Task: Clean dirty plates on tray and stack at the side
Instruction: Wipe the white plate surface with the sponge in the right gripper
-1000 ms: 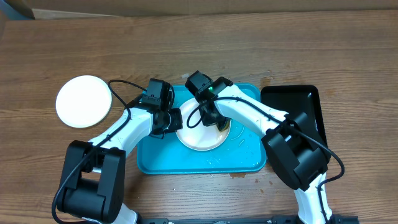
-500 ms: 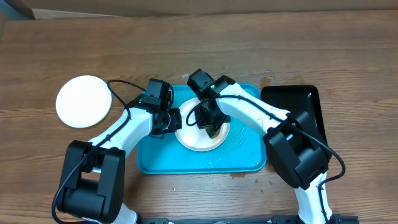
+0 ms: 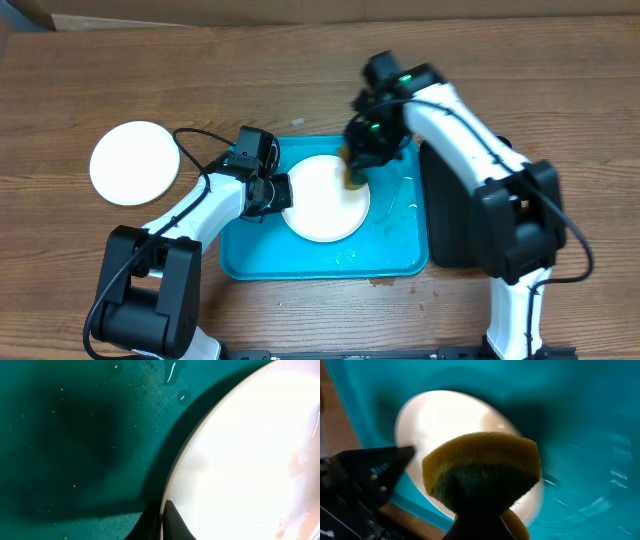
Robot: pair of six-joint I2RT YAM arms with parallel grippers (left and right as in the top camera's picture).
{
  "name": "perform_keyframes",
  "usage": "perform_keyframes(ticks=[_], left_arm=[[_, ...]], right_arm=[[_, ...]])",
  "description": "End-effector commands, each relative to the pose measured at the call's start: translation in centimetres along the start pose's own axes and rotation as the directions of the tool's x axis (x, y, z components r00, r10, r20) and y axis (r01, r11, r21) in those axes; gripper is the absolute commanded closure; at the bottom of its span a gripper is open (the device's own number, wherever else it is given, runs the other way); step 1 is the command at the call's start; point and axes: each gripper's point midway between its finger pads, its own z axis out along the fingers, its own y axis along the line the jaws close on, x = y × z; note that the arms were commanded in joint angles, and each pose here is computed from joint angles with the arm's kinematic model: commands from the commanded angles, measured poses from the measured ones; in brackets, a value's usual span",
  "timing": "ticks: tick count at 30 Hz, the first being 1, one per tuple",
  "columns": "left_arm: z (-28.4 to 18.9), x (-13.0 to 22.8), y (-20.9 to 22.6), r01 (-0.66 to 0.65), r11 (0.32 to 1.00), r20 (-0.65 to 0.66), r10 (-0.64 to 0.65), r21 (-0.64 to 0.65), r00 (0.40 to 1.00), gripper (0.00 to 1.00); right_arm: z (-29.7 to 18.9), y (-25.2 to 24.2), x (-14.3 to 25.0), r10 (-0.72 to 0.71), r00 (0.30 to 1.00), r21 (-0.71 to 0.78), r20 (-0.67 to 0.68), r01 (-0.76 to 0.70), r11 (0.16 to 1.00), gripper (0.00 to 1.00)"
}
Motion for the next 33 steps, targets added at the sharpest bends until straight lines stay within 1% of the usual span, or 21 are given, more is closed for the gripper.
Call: perform_keyframes(ticks=[1, 4, 7, 11, 14, 17, 23, 24, 25, 26, 27, 31, 33], left_arm=[[0.3, -0.1, 0.1, 0.010, 1.000, -0.004, -0.010, -0.001, 1.000, 0.94], [0.3, -0.1, 0.1, 0.010, 1.000, -0.005, -0.010, -0.001, 1.000, 0.90], [0.3, -0.1, 0.1, 0.010, 1.000, -0.004, -0.010, -0.001, 1.000, 0.89], [0.3, -0.1, 0.0, 0.009, 1.000, -0.004, -0.009, -0.001, 1.000, 0.89], [0.3, -0.1, 0.1, 0.010, 1.000, -0.004, -0.010, -0.001, 1.000, 0.89], [0.3, -0.1, 0.0, 0.009, 1.000, -0.004, -0.009, -0.001, 1.000, 0.88], [0.3, -0.1, 0.0, 0.009, 1.000, -0.003, -0.009, -0.001, 1.000, 0.88], [0.3, -0.2, 0.0, 0.009, 1.000, -0.003, -0.009, 0.000, 1.000, 0.88], [0.3, -0.2, 0.0, 0.009, 1.000, -0.001, -0.009, 0.000, 1.000, 0.88], [0.3, -0.2, 0.0, 0.009, 1.000, -0.001, -0.009, 0.000, 1.000, 0.88], [0.3, -0.2, 0.0, 0.009, 1.000, -0.001, -0.009, 0.000, 1.000, 0.87], [0.3, -0.2, 0.0, 0.009, 1.000, -0.001, -0.009, 0.000, 1.000, 0.84], [0.3, -0.2, 0.0, 0.009, 1.000, -0.001, -0.009, 0.000, 1.000, 0.79]], right_arm=[[-5.2, -3.2, -1.0, 0.008, 0.993, 0.101, 0.116, -0.020, 0.995, 0.96], [-7.6, -8.4, -0.6, 0.102, 0.985, 0.228, 0.141, -0.132, 0.965, 0.96], [-9.4, -13.7, 0.2, 0.187, 0.969, 0.366, 0.160, -0.234, 0.901, 0.96], [-9.8, -18.4, 1.3, 0.254, 0.952, 0.469, 0.169, -0.304, 0.829, 0.96], [-9.1, -20.9, 2.1, 0.282, 0.945, 0.514, 0.167, -0.327, 0.793, 0.96], [-7.6, -22.8, 2.2, 0.295, 0.938, 0.524, 0.183, -0.347, 0.778, 0.96], [-5.6, -24.2, 1.5, 0.283, 0.933, 0.510, 0.224, -0.360, 0.781, 0.96], [-5.5, -24.2, 1.5, 0.284, 0.933, 0.510, 0.224, -0.360, 0.781, 0.91], [-5.5, -24.2, 1.5, 0.285, 0.933, 0.510, 0.222, -0.360, 0.781, 0.71], [-5.5, -24.2, 1.5, 0.284, 0.933, 0.510, 0.222, -0.359, 0.781, 0.59], [-5.5, -24.2, 1.5, 0.281, 0.934, 0.511, 0.220, -0.356, 0.782, 0.56], [-6.1, -24.0, 1.4, 0.280, 0.934, 0.510, 0.222, -0.356, 0.783, 0.54], [-7.0, -23.7, 1.1, 0.280, 0.933, 0.508, 0.228, -0.359, 0.783, 0.53]])
